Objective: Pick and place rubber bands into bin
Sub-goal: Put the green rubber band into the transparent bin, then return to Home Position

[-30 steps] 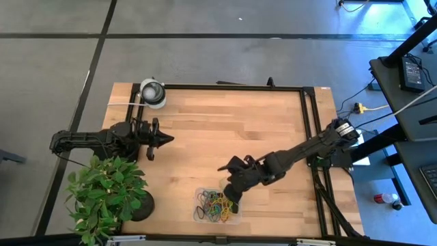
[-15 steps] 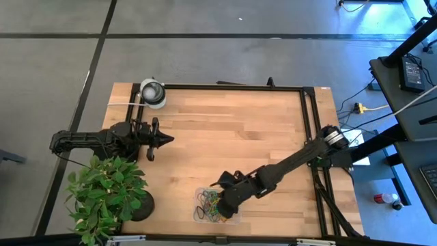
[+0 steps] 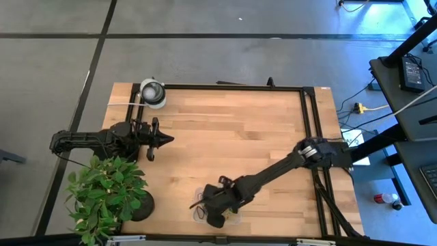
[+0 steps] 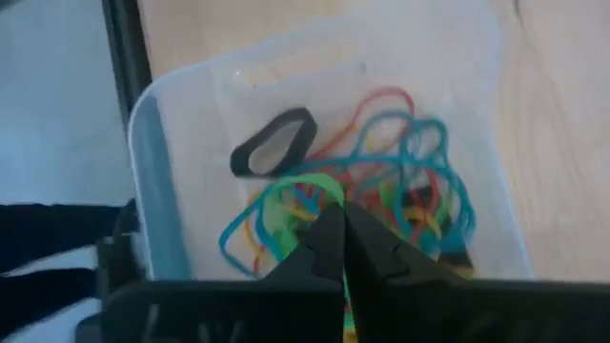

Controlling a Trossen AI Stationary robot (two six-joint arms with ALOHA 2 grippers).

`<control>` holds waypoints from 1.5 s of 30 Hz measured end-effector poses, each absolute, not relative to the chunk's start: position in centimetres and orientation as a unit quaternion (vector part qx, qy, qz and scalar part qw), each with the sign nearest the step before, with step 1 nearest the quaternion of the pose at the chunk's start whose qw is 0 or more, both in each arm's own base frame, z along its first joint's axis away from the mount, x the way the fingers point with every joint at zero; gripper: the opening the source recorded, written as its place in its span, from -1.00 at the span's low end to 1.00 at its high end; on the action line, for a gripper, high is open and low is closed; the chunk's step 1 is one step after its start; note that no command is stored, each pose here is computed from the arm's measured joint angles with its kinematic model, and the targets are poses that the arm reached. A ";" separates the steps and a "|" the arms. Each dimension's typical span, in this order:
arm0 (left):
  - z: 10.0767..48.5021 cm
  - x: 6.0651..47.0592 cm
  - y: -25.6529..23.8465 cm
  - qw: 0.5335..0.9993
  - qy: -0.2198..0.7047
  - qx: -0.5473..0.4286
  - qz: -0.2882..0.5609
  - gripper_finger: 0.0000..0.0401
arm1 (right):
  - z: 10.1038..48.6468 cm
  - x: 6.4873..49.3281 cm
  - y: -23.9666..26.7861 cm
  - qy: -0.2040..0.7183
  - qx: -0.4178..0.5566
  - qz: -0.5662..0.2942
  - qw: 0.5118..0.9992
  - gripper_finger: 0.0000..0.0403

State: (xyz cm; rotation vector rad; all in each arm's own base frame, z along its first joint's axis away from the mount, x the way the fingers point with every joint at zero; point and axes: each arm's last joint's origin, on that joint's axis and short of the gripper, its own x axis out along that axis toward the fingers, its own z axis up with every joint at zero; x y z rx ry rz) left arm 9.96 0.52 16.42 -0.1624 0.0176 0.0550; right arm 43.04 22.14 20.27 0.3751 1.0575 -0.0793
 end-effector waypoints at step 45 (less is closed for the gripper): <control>16.4 10.0 0.5 0.996 0.009 -0.081 0.029 -0.96 | 22.6 40.0 25.5 0.600 -0.031 0.058 0.797 -0.71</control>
